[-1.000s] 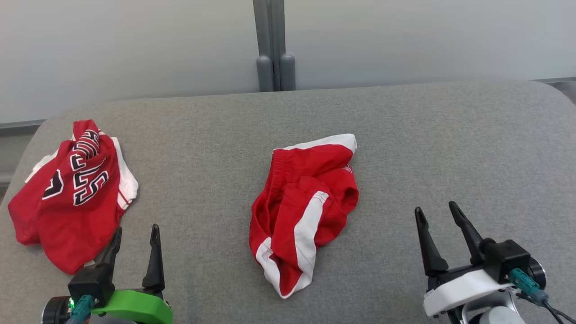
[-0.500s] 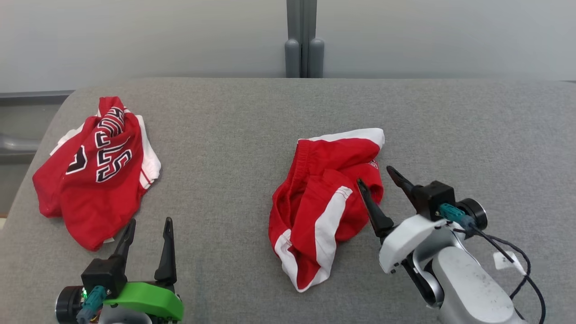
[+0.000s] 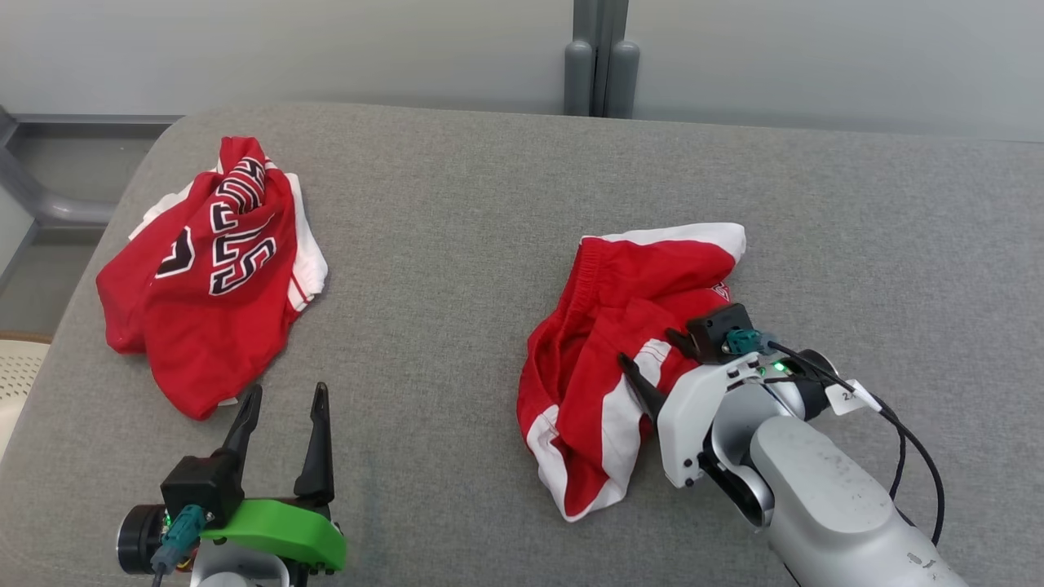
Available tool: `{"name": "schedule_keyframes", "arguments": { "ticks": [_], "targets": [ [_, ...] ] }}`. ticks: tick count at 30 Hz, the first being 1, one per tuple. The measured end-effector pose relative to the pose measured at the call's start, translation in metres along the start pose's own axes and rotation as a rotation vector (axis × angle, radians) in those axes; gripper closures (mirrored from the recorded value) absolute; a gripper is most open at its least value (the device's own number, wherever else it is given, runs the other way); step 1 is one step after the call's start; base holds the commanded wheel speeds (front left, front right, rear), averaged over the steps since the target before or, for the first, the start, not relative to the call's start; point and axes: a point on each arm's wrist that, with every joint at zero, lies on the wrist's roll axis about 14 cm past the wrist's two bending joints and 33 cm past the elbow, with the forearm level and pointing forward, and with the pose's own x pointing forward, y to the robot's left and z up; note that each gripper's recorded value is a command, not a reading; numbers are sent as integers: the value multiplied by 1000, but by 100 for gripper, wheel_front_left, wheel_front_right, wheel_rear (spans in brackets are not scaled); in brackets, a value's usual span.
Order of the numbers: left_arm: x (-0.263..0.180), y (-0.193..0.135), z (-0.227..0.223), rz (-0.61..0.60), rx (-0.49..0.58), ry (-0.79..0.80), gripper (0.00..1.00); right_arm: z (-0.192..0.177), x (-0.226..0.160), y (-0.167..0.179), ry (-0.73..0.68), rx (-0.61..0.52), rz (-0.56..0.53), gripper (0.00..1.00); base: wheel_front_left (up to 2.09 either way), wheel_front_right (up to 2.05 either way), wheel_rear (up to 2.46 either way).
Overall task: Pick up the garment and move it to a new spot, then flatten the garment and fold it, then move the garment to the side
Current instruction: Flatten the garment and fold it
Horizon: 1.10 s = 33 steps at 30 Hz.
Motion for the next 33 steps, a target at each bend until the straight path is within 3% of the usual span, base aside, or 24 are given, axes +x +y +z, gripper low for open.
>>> {"name": "schedule_keyframes", "arguments": {
  "ticks": [4, 5, 6, 12, 20, 26, 33],
  "targets": [
    [0, 2, 0, 7, -4, 0, 0, -15, 3, 7, 80, 20, 25, 0, 0, 0, 0],
    [0, 2, 0, 8, -6, 0, 0, -18, 3, 9, 96, 27, 33, 69, 0, 0, 0],
    [0, 2, 0, 8, -7, 0, 0, -19, 3, 11, 103, 29, 37, 100, 0, 0, 0],
    [2, 0, 1, 3, -9, -3, 0, -14, -1, 5, 71, 40, 27, 100, 0, 0, 0],
    [4, -7, 3, -19, -9, -10, 0, 21, -18, -26, -124, 48, -57, 100, 0, 0, 0],
    [8, -19, 1, -54, -8, -7, 0, 29, -54, -73, -238, 54, -199, 100, 0, 0, 0],
    [15, -36, 2, -105, -7, -8, 0, 5, -115, -122, -281, 106, -388, 100, 0, 0, 0]
  ]
}}
